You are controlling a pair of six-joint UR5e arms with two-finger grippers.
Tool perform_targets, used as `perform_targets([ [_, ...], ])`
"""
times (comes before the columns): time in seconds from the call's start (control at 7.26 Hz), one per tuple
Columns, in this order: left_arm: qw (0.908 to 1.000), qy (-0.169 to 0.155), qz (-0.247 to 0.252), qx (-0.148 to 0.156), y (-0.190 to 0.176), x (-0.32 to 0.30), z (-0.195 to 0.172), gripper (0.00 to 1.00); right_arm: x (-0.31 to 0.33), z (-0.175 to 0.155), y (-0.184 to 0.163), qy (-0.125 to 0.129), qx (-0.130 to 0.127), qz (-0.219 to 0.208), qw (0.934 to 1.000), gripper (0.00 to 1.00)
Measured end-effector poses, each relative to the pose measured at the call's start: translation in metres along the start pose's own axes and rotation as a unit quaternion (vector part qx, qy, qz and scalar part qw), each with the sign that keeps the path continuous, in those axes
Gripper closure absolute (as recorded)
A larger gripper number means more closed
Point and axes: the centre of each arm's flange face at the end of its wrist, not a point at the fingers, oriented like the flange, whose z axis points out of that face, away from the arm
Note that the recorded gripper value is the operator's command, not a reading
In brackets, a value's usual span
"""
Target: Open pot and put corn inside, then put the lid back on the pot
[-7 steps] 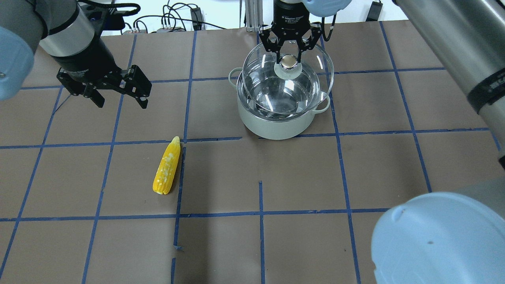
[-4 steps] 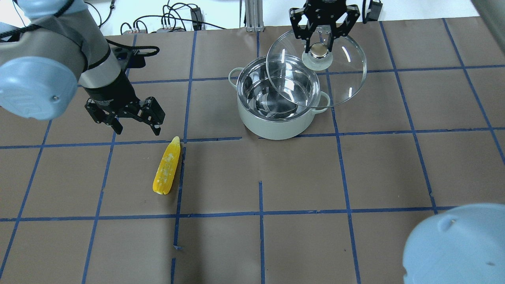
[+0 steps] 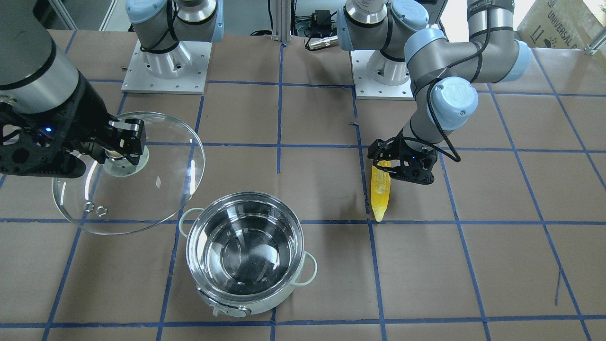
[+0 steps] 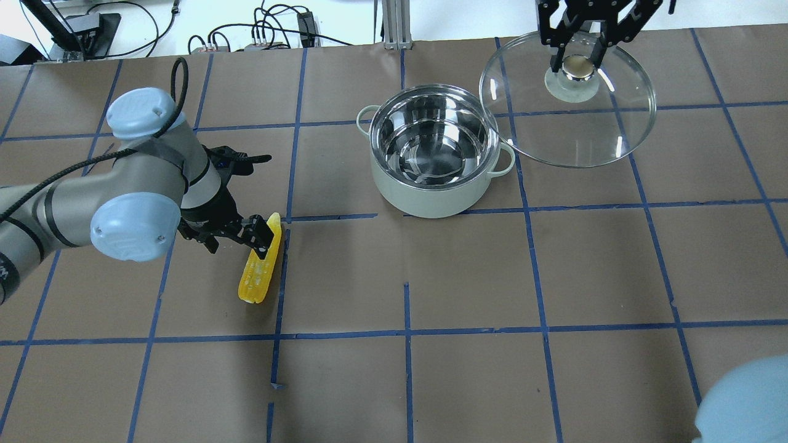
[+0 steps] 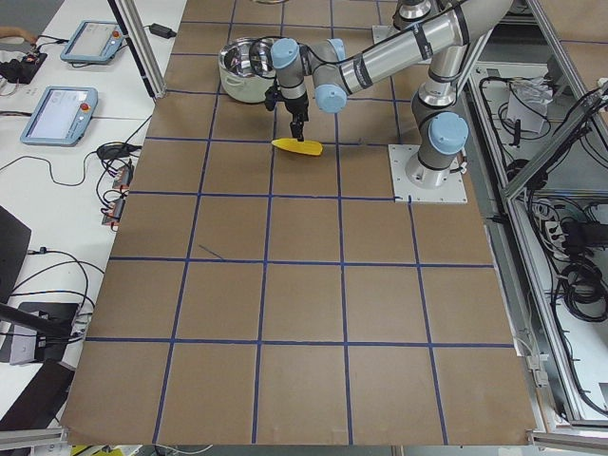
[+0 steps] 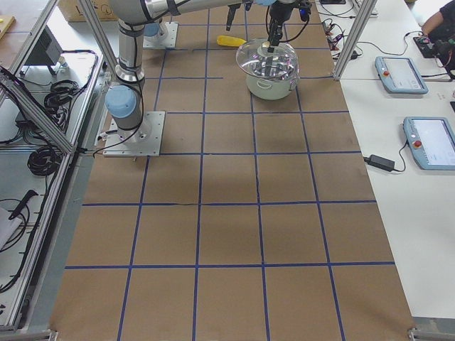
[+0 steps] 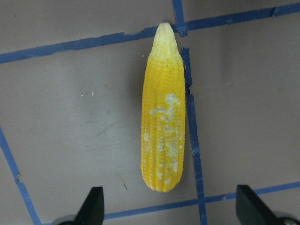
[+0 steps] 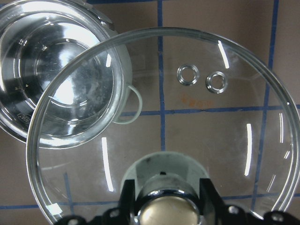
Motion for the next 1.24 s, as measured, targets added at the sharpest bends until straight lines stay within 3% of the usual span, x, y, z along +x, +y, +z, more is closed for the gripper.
perform_targets([
  [0.14,0.9999,-0.003,0.001,0.011,-0.003,0.000,0.021,0.00,0.008,0.002,0.006,0.000,-0.007,0.000,1.0000,0.83],
  [0.41,1.0000,-0.004,-0.007,0.003,-0.007,0.002,0.048,0.01,0.014,0.009,0.016,0.000,-0.015,-0.005,0.9999,0.83],
  [0.55,0.9999,-0.002,-0.014,-0.004,-0.006,0.004,0.057,0.22,0.015,0.011,0.019,0.000,-0.016,-0.007,0.9998,0.83],
  [0.69,0.9998,-0.001,-0.017,-0.006,-0.006,0.004,0.060,0.55,0.015,0.011,0.020,0.000,-0.017,-0.009,0.9998,0.83],
  [0.83,0.9998,-0.002,-0.019,-0.006,-0.006,0.003,0.059,0.76,0.015,0.012,0.021,0.000,-0.018,-0.010,0.9998,0.83],
  [0.96,0.9998,-0.002,-0.018,-0.005,-0.006,0.003,0.058,0.89,0.015,0.013,0.022,0.000,-0.020,-0.010,0.9998,0.83],
  [1.24,0.9998,-0.004,-0.015,0.009,-0.009,0.003,0.046,0.90,0.015,0.016,0.025,0.000,-0.022,-0.010,0.9997,0.83],
])
